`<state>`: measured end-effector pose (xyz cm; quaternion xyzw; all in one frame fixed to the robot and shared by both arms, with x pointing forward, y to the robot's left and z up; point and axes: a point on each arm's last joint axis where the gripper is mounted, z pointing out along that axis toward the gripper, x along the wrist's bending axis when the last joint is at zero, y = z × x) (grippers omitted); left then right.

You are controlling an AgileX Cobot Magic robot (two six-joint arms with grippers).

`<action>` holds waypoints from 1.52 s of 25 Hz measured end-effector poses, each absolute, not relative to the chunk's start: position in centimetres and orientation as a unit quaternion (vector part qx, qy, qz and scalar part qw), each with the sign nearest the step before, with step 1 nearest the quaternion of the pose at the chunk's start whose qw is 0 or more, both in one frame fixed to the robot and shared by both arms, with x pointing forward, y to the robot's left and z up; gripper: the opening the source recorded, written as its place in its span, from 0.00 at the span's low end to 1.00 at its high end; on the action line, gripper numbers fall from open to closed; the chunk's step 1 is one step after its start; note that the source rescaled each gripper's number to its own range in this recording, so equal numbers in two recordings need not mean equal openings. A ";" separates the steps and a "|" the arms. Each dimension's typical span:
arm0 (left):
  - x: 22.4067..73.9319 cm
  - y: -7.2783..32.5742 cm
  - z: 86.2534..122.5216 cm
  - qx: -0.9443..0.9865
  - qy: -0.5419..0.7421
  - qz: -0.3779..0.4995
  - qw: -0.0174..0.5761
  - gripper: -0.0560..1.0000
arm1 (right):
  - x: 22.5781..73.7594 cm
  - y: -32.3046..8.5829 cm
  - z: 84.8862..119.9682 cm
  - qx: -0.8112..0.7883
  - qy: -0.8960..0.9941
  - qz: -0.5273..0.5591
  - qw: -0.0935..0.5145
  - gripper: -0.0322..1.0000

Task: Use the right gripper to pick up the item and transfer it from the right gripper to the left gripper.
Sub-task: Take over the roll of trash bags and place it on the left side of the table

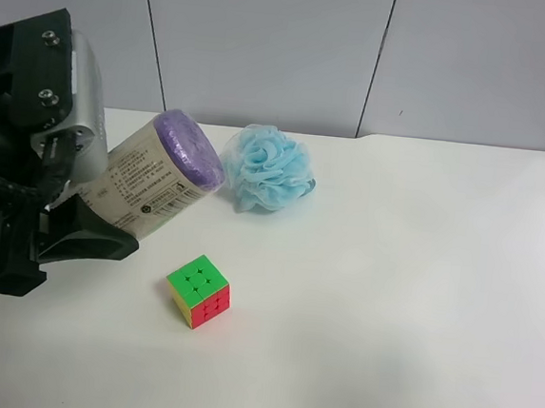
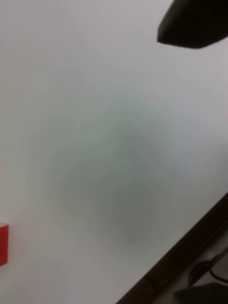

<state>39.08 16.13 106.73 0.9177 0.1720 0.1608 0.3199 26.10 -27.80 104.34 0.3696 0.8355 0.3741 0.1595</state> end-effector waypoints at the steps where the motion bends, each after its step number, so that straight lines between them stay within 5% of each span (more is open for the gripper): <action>1: 39.1 16.1 106.7 0.918 0.172 0.161 0.320 0.05 | 26.1 -27.8 104.4 0.370 0.835 0.374 0.160 1.00; 8: 39.1 16.1 106.7 0.918 0.172 0.161 0.320 0.05 | 26.1 -28.1 104.4 0.393 0.820 0.378 0.175 1.00; 22: 39.1 16.1 106.7 0.917 0.173 0.160 0.321 0.05 | 23.6 -30.0 104.7 0.563 0.647 0.394 0.331 1.00; 30: 39.5 16.0 106.6 0.909 0.207 0.160 0.324 0.05 | 23.6 -30.0 104.7 0.576 0.635 0.387 0.339 1.00; 38: 44.4 16.7 103.5 0.897 0.335 0.135 0.256 0.05 | 23.6 -30.0 104.7 0.576 0.635 0.387 0.339 1.00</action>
